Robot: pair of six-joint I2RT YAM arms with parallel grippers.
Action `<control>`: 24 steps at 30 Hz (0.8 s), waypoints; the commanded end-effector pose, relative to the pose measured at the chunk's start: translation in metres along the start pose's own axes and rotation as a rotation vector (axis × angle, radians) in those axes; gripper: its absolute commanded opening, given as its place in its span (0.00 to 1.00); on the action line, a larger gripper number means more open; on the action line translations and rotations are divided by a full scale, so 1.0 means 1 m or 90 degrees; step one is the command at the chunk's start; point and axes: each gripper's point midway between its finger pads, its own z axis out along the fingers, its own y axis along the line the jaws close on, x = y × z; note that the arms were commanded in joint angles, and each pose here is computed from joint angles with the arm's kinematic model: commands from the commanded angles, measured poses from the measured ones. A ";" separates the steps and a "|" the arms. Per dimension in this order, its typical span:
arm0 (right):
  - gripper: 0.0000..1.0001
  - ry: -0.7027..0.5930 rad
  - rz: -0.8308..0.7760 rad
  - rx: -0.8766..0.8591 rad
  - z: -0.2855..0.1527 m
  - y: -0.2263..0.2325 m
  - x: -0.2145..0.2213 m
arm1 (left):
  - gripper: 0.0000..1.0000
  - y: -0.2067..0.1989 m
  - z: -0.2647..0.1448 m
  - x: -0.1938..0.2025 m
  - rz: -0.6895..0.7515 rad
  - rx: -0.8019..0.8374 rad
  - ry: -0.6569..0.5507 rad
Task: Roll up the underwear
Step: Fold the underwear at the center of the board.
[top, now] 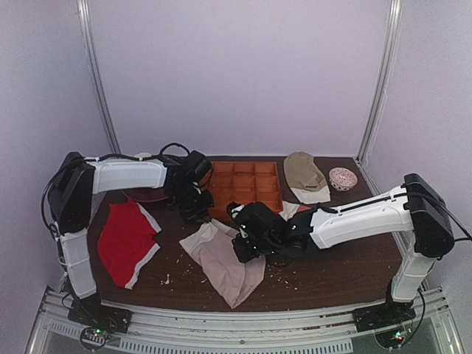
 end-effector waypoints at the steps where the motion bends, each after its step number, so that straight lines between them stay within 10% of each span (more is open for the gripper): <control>1: 0.00 0.023 -0.002 -0.005 0.003 -0.008 0.008 | 0.00 -0.005 0.000 -0.008 0.025 -0.010 -0.015; 24: 0.00 0.045 0.022 0.023 0.030 -0.038 0.013 | 0.00 -0.008 0.028 -0.024 0.020 -0.034 0.001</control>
